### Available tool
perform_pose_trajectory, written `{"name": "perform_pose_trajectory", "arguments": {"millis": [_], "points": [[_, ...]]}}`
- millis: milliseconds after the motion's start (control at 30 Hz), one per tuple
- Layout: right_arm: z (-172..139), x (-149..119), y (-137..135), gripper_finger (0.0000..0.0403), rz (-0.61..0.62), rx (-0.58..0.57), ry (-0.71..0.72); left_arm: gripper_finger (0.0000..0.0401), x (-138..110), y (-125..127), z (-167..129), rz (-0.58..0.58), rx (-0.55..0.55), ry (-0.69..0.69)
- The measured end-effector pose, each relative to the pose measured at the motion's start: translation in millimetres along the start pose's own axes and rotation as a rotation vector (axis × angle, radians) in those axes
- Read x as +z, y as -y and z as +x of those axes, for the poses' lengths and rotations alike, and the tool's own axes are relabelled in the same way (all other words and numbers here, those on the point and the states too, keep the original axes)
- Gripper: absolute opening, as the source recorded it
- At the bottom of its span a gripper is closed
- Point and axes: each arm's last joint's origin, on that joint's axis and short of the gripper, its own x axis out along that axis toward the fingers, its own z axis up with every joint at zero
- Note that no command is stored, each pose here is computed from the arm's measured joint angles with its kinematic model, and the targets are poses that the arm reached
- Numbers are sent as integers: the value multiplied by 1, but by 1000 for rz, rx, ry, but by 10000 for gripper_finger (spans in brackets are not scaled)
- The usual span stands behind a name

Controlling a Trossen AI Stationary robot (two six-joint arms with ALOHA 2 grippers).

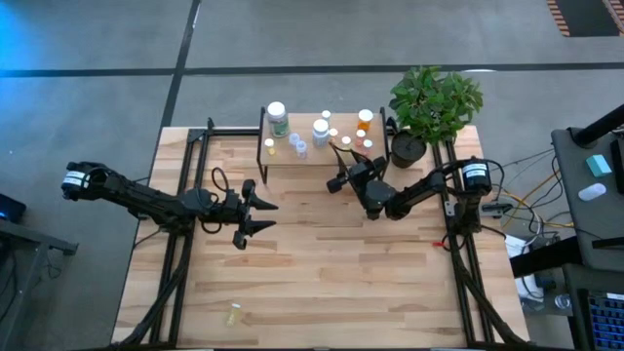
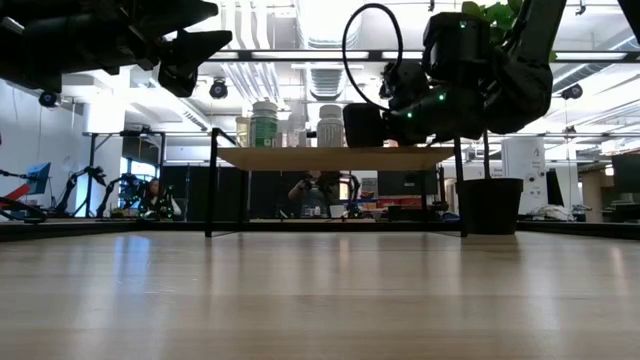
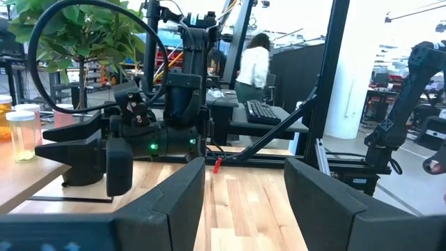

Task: Pick and place medicine bottles onto shelf by color
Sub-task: Put the yellow pill bottle on the shelf

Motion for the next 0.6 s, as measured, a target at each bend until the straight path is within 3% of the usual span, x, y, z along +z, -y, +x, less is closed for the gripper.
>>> {"name": "perform_pose_trajectory", "arguments": {"millis": [167, 467, 600], "points": [[-3, 1, -2, 173, -14, 11, 2, 183, 0, 0, 0, 0, 0, 0], [-3, -2, -3, 40, -53, 17, -17, 183, 0, 0, 0, 0, 0, 0], [-2, -2, -4, 12, -60, 16, -23, 183, 0, 0, 0, 0, 0, 0]]}}
